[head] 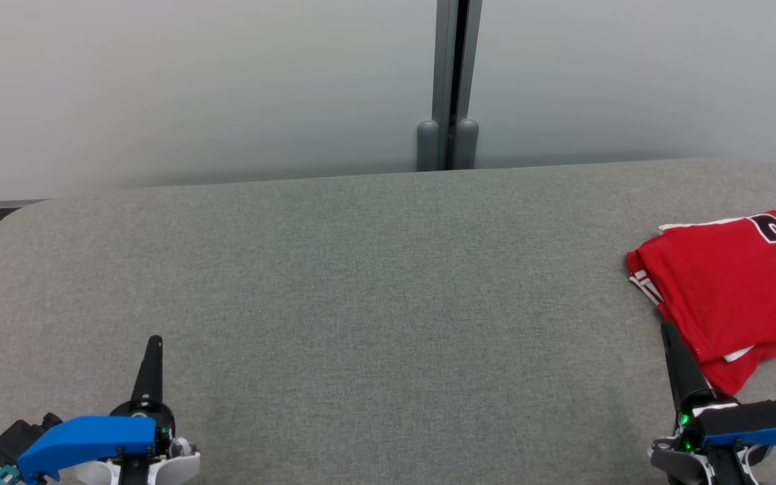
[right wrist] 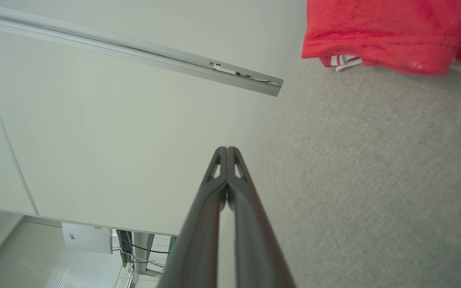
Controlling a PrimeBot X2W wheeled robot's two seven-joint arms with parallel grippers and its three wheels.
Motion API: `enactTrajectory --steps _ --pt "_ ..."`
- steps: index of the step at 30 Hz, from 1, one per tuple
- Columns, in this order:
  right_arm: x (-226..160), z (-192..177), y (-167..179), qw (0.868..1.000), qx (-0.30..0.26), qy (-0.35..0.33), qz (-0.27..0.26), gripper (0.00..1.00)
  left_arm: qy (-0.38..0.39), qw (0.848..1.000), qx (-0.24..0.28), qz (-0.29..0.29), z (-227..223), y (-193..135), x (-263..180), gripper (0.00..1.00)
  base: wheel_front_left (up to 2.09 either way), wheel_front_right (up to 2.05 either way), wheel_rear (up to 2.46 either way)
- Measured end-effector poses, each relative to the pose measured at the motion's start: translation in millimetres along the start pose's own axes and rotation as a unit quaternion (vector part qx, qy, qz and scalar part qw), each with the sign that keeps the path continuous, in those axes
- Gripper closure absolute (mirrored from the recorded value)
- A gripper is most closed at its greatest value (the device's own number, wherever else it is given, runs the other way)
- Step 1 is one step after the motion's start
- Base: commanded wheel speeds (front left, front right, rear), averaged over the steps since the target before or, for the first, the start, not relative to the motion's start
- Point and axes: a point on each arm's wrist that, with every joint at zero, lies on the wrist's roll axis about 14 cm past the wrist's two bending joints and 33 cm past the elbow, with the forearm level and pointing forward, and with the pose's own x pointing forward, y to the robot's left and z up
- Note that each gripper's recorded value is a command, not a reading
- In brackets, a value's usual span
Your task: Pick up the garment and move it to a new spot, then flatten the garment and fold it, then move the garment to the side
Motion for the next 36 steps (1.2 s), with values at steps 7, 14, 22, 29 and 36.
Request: enactTrajectory --steps 7,14,22,29,36 --pt "1 1 4 1.0 0.029 0.001 0.007 1.0 -0.005 1.0 -0.026 -0.01 5 -5 1 1.0 0.0 0.0 0.0" --pt "2 1 8 0.998 0.056 0.003 0.014 1.0 -0.005 0.999 -0.049 -0.022 7 -11 2 1.0 0.0 0.0 0.0" --pt "2 2 12 0.996 0.085 0.003 0.022 1.0 -0.007 0.997 -0.075 -0.032 10 -16 3 1.0 0.0 0.0 0.0" --pt "3 2 16 0.994 0.11 0.006 0.028 1.0 -0.009 0.994 -0.097 -0.044 14 -22 3 1.0 0.0 0.0 0.0" --pt "3 3 19 0.991 0.133 0.008 0.034 1.0 -0.011 0.992 -0.117 -0.053 17 -26 3 1.0 0.0 0.0 0.0"
